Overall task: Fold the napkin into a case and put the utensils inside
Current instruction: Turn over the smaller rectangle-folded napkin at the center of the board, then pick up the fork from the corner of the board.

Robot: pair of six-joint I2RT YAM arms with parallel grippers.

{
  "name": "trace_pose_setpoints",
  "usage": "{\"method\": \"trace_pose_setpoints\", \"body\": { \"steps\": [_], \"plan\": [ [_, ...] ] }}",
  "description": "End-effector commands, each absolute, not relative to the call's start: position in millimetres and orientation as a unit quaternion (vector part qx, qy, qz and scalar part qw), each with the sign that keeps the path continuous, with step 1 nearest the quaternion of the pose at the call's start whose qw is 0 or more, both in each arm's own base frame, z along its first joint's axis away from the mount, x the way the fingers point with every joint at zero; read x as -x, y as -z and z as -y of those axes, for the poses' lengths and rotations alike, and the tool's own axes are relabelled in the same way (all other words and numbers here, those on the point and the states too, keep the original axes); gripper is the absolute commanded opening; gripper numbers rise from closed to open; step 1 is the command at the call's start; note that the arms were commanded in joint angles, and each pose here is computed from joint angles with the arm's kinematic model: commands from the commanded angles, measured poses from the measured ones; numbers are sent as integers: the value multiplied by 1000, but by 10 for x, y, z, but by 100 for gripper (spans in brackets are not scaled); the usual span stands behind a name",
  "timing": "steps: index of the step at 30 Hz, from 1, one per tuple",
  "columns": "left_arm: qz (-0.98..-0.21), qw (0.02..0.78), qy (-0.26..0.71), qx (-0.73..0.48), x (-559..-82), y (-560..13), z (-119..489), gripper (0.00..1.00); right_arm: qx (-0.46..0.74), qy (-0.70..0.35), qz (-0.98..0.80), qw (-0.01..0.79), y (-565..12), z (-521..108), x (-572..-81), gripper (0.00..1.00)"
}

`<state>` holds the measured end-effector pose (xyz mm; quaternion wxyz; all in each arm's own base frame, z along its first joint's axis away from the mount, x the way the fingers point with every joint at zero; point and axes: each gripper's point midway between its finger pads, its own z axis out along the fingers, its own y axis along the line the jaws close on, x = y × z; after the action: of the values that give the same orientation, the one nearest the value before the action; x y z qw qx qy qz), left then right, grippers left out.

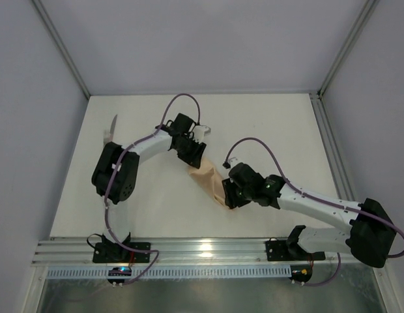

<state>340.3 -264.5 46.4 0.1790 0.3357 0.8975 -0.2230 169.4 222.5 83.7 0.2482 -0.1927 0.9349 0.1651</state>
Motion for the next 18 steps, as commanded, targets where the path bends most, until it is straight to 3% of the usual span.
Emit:
{"method": "trace_pose_setpoints", "body": {
  "steps": [1,6,8,12,18],
  "plan": [
    [-895,204,227,-326,-3563,-529,2704,48,181,-210,-924,264,-818,-2392,-1718,44],
    [-892,211,228,-328,-3577,-573,2716,45,184,-203,-927,257,-654,-2421,-1743,30],
    [-895,203,224,-328,-3567,-532,2694,36,188,-199,-928,252,-595,-2434,-1740,26],
    [-905,179,199,-330,-3484,-381,2566,19,192,-205,-933,224,-427,-2462,-1620,24],
    [-914,159,170,-332,-3445,-220,2442,15,177,-190,-946,196,-119,-2349,-1505,23]
  ]
}}
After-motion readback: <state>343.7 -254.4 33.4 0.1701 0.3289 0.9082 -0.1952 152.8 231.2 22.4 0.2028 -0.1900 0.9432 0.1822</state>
